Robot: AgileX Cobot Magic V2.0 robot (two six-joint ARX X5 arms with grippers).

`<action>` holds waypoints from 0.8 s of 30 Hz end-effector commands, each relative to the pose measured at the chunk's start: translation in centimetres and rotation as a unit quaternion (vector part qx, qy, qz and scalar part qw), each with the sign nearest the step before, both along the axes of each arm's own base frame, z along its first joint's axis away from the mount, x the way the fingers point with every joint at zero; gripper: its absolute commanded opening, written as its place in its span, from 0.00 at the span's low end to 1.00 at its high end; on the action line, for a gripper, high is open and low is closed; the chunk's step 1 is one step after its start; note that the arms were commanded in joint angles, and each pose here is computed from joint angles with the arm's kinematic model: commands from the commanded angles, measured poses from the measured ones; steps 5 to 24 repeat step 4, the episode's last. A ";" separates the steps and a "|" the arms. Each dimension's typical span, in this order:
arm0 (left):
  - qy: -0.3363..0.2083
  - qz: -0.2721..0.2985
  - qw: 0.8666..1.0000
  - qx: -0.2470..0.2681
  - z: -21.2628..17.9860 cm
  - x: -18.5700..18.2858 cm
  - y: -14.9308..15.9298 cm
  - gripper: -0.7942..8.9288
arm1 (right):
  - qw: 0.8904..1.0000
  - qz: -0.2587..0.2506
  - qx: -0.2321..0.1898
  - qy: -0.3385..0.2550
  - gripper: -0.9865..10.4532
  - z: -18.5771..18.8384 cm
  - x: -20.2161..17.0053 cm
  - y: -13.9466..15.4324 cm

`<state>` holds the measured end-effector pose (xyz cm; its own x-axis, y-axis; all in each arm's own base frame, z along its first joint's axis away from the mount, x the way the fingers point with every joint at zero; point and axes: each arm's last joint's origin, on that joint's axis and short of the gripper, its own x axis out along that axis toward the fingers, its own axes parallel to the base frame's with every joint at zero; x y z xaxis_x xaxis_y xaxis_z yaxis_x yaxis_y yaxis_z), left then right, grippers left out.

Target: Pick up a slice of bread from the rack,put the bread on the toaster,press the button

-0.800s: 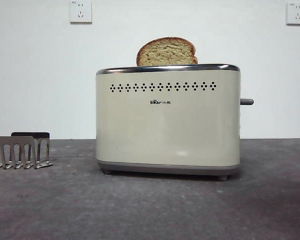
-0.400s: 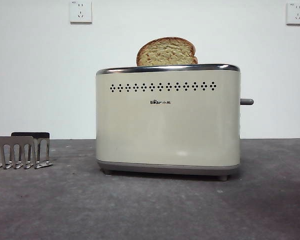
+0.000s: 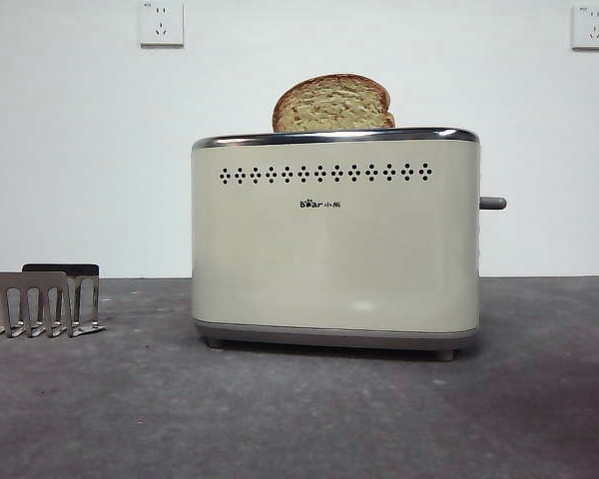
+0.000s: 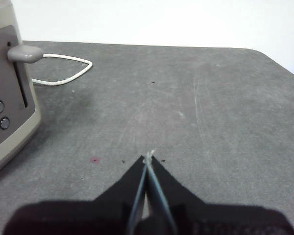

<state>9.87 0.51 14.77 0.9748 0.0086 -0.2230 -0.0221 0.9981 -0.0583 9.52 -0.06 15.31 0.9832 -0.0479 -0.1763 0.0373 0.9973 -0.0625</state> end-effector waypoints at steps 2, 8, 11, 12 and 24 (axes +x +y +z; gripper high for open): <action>0.002 -0.001 1.000 -0.003 -0.3 0.0 0.0 0.08 | 1.000 0.001 -0.002 0.001 0.09 -0.3 0.1 0.0; 0.002 -0.001 1.000 -0.003 -0.3 0.0 0.0 0.08 | 1.000 0.001 -0.002 0.001 0.09 -0.3 0.1 0.0; 0.002 -0.001 1.000 -0.003 -0.3 0.0 0.0 0.08 | 1.000 0.001 -0.002 0.001 0.09 -0.3 0.1 0.0; 0.002 -0.001 1.000 -0.003 -0.3 0.0 0.0 0.08 | 1.000 0.001 -0.002 0.001 0.09 -0.3 0.1 0.0; 0.002 -0.001 1.000 -0.003 -0.3 0.0 0.0 0.08 | 1.000 0.001 -0.002 0.001 0.09 -0.3 0.1 0.0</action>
